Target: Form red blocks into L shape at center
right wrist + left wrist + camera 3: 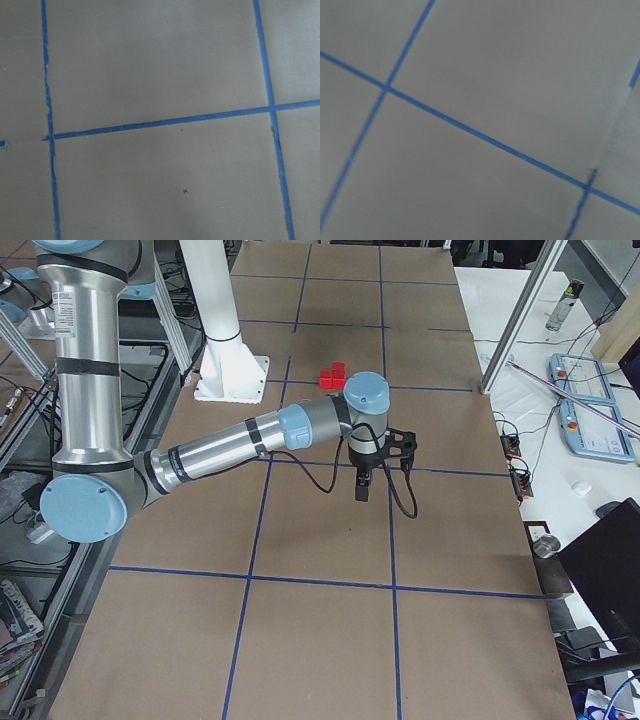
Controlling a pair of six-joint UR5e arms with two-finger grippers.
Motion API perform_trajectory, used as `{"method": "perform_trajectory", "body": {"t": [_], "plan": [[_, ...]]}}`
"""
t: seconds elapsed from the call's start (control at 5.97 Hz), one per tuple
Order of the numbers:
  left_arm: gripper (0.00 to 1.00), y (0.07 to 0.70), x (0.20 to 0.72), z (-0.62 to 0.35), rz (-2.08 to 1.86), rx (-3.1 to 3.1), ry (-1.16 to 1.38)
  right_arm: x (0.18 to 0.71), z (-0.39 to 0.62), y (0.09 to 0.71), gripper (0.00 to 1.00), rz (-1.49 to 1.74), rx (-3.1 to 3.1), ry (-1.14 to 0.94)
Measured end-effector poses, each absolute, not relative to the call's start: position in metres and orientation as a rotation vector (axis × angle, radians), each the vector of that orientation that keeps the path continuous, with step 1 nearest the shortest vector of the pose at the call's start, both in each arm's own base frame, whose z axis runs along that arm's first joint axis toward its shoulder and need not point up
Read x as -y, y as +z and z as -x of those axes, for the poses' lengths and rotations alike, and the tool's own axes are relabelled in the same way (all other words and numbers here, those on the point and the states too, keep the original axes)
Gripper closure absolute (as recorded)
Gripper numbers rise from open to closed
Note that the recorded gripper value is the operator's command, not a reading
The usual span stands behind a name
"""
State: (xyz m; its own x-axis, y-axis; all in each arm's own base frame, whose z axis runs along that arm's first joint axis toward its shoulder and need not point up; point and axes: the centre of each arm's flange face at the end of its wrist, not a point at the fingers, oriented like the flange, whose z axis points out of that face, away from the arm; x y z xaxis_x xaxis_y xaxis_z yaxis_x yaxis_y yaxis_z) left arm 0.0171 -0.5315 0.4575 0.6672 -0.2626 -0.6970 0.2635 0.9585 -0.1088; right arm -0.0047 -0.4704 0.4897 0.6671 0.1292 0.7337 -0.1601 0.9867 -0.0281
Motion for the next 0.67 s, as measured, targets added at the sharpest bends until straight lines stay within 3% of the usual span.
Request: {"method": "perform_trajectory", "body": {"t": [0.34, 0.67], "plan": [[0.0, 0.554, 0.536, 0.074, -0.12, -0.737, 0.063, 0.465, -0.005, 0.519, 0.0, -0.037, 0.808, 0.105], [0.0, 0.614, 0.489, 0.12, -0.101, -0.74, 0.083, 0.468, -0.013, 0.556, 0.0, -0.024, 0.782, 0.041]]}}
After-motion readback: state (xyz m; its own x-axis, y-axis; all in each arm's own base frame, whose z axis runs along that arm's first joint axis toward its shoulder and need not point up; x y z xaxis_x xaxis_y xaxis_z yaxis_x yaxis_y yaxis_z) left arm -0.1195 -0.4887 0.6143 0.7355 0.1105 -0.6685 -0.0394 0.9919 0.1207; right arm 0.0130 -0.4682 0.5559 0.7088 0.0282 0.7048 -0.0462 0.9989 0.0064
